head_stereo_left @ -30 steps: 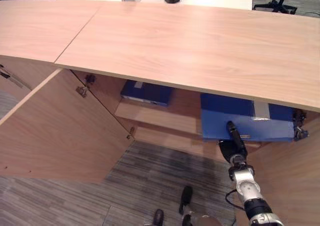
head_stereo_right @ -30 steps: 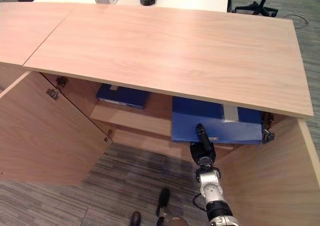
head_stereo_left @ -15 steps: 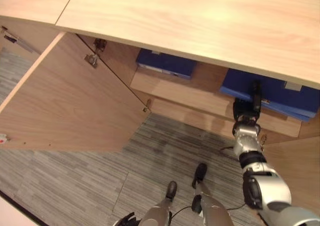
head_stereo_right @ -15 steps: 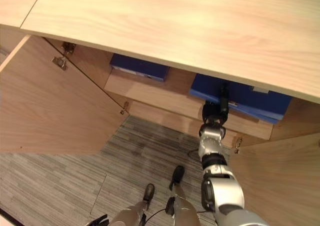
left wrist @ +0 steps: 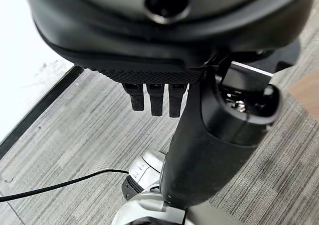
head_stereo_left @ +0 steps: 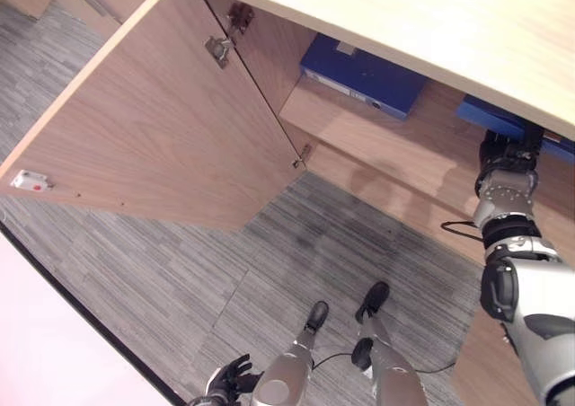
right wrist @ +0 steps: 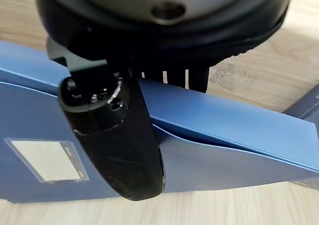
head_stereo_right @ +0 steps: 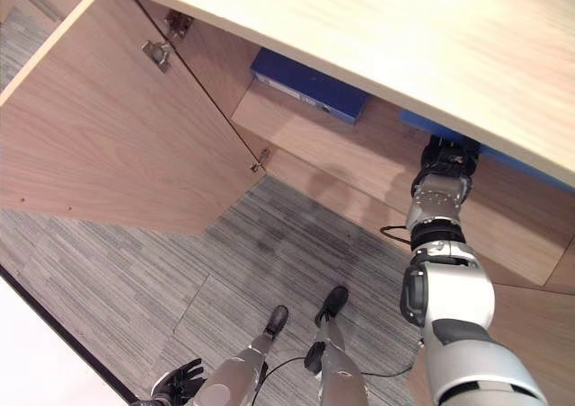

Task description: Put the empty folder in the office cabinet

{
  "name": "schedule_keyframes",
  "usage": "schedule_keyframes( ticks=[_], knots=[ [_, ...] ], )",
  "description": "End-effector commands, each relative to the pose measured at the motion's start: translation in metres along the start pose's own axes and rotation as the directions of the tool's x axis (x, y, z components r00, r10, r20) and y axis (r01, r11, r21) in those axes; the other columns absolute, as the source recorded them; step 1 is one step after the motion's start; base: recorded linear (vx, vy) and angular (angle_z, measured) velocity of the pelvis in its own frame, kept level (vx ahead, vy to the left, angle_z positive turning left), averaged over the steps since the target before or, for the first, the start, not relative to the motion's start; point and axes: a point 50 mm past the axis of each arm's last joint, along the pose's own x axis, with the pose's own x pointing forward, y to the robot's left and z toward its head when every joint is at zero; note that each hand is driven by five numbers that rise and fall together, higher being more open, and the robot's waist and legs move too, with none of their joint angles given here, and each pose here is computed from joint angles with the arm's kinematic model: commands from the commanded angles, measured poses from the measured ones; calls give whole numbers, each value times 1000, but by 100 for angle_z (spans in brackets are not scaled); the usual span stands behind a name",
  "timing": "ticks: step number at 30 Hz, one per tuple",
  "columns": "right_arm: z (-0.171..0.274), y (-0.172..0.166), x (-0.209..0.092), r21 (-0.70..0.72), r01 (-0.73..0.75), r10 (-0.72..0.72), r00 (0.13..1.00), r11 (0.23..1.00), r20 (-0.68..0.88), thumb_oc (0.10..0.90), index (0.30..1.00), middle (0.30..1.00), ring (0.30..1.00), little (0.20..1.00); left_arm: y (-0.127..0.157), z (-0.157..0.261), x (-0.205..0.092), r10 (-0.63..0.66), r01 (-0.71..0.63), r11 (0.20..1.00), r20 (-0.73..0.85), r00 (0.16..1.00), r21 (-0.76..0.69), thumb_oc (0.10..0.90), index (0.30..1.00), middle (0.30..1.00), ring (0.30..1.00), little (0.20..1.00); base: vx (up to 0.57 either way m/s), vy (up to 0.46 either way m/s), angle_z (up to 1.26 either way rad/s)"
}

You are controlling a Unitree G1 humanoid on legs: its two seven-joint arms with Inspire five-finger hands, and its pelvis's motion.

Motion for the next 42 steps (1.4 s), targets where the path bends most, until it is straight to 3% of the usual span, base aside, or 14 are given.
schedule_keyframes(
  ticks=[1, 10, 15, 23, 29, 30, 32, 40, 42],
  knots=[
    [25, 22, 4, -186, -77, 90, 994, 979, 61, 800, 900, 900, 900, 900, 31, -16, -10, 57, -54, 996, -50, 997, 65, 800, 900, 900, 900, 900, 0, 0, 0],
    [8, 12, 4, -383, -75, 61, 997, 921, -48, 800, 900, 900, 900, 900, 31, -10, -11, 32, -29, 993, -27, 999, 116, 800, 900, 900, 900, 900, -19, 2, 1],
    [33, 14, 8, -470, -106, 96, 994, 877, -44, 800, 900, 900, 900, 900, 50, -41, -18, 118, -97, 985, -149, 982, 140, 800, 900, 900, 900, 900, -16, -14, 2],
    [17, 15, 3, -410, -195, 170, 981, 891, -97, 800, 900, 900, 900, 900, 58, -48, -22, 141, -118, 984, -171, 975, 134, 800, 900, 900, 900, 900, -7, 2, 1],
    [-25, 20, -16, -407, -393, 315, 916, 825, -247, 800, 900, 900, 900, 900, 60, -47, -21, 147, -130, 986, -180, 973, 103, 800, 900, 900, 900, 900, -11, 1, -3],
    [-32, 28, -25, -347, -479, 403, 874, 806, -270, 800, 900, 900, 900, 900, 61, -49, -22, 150, -137, 987, -188, 971, 85, 800, 900, 900, 900, 900, 0, 0, 0],
    [-38, 31, -31, -316, -523, 447, 848, 791, -285, 800, 900, 900, 900, 900, 63, -49, -22, 157, -143, 986, -193, 969, 83, 800, 900, 900, 900, 900, 0, 0, 0],
    [-42, 29, -36, -355, -570, 474, 818, 741, -325, 800, 900, 900, 900, 900, 66, -46, -21, 163, -149, 985, -188, 969, 84, 800, 900, 900, 900, 900, -9, 6, -5],
    [-40, 9, -31, -415, -521, 400, 849, 746, -346, 800, 900, 900, 900, 900, 65, -46, -21, 158, -146, 986, -192, 969, 75, 800, 900, 900, 900, 900, -12, 6, -6]
  ],
)
